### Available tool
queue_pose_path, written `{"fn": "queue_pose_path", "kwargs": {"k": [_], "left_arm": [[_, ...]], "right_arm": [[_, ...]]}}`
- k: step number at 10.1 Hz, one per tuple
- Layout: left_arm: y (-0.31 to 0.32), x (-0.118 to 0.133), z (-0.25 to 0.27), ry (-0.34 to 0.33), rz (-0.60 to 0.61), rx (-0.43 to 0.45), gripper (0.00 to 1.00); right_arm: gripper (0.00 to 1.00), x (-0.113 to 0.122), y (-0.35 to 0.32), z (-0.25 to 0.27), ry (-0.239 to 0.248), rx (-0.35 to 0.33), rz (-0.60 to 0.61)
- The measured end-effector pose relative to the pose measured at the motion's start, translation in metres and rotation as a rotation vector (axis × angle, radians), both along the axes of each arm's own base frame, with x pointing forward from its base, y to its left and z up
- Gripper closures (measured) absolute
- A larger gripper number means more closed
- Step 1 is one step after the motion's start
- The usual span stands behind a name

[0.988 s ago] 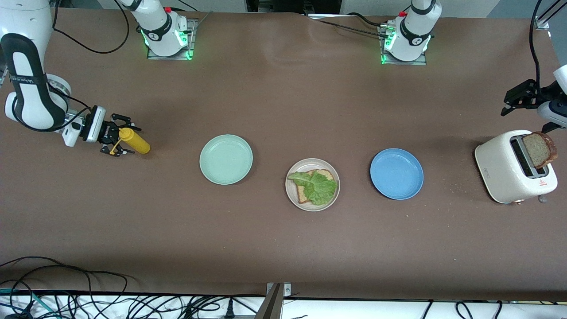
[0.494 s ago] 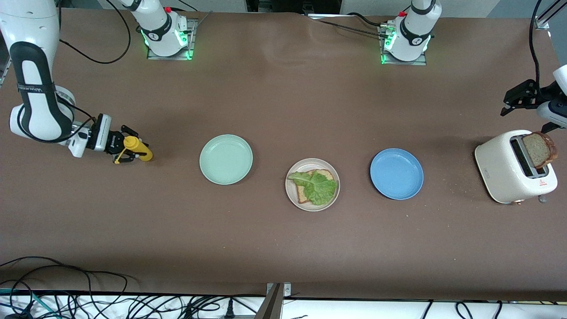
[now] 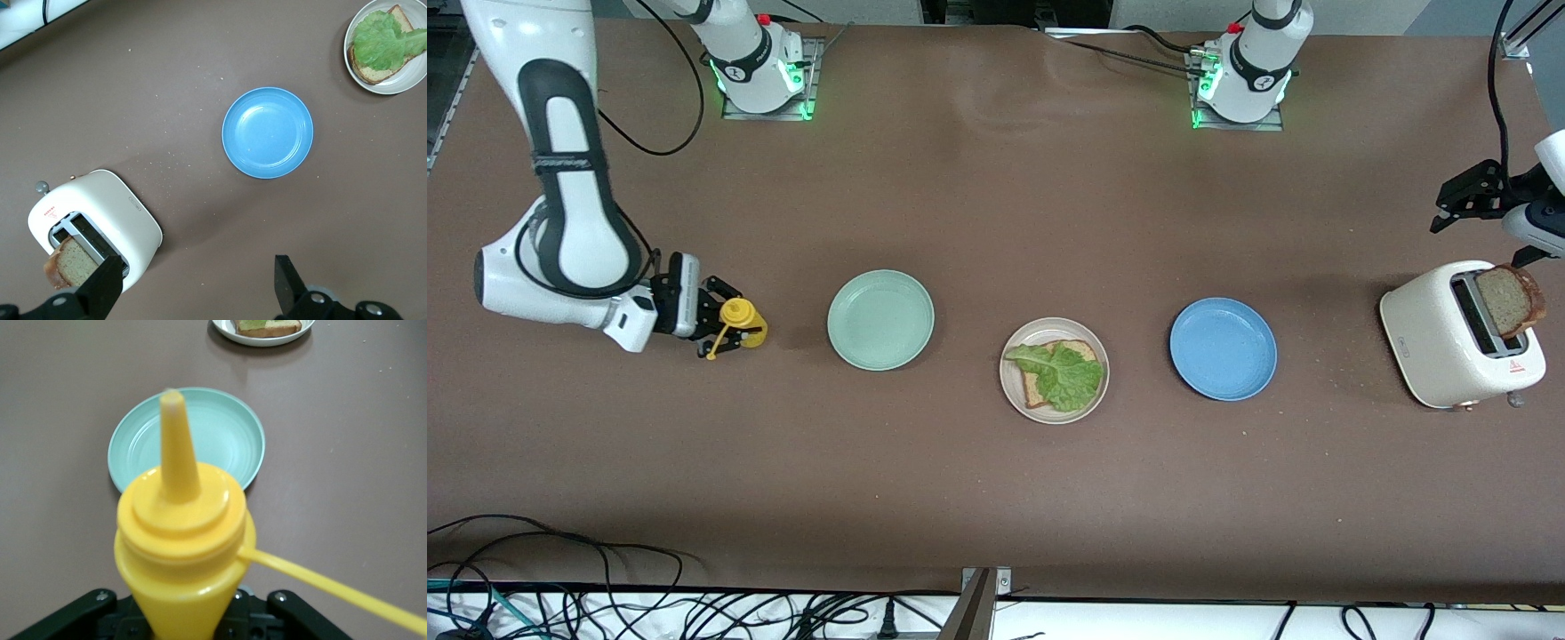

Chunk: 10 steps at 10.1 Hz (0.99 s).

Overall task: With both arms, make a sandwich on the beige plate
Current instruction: 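Carry the bottle with the right gripper and tilt it over the sandwich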

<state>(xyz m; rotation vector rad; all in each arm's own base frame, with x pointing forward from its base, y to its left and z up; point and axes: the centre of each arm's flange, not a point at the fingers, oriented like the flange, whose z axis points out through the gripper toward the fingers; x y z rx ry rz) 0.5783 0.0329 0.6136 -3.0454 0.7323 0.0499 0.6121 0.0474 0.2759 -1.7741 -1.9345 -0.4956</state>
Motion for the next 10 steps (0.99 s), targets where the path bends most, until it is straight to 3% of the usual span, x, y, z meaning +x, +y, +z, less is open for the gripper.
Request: {"fn": "queue_pose_path", "kwargs": {"k": [2, 4, 7, 10], "left_arm": [[0.000, 0.000, 0.000, 0.001, 0.000, 0.000, 0.00], [-0.001, 0.000, 0.000, 0.002, -0.002, 0.000, 0.00], [-0.002, 0.000, 0.000, 0.003, -0.003, 0.000, 0.00], [-0.002, 0.000, -0.001, 0.005, -0.003, 0.000, 0.00]], "right_arm": [[0.85, 0.019, 0.072, 0.051, 0.025, -0.145, -0.019], [0.85, 0.019, 0.153, 0.093, 0.026, -0.297, -0.074], [0.85, -0.015, 0.282, 0.109, -0.007, -0.511, -0.223], [0.85, -0.056, 0.394, 0.081, -0.114, -0.685, -0.365]]}}
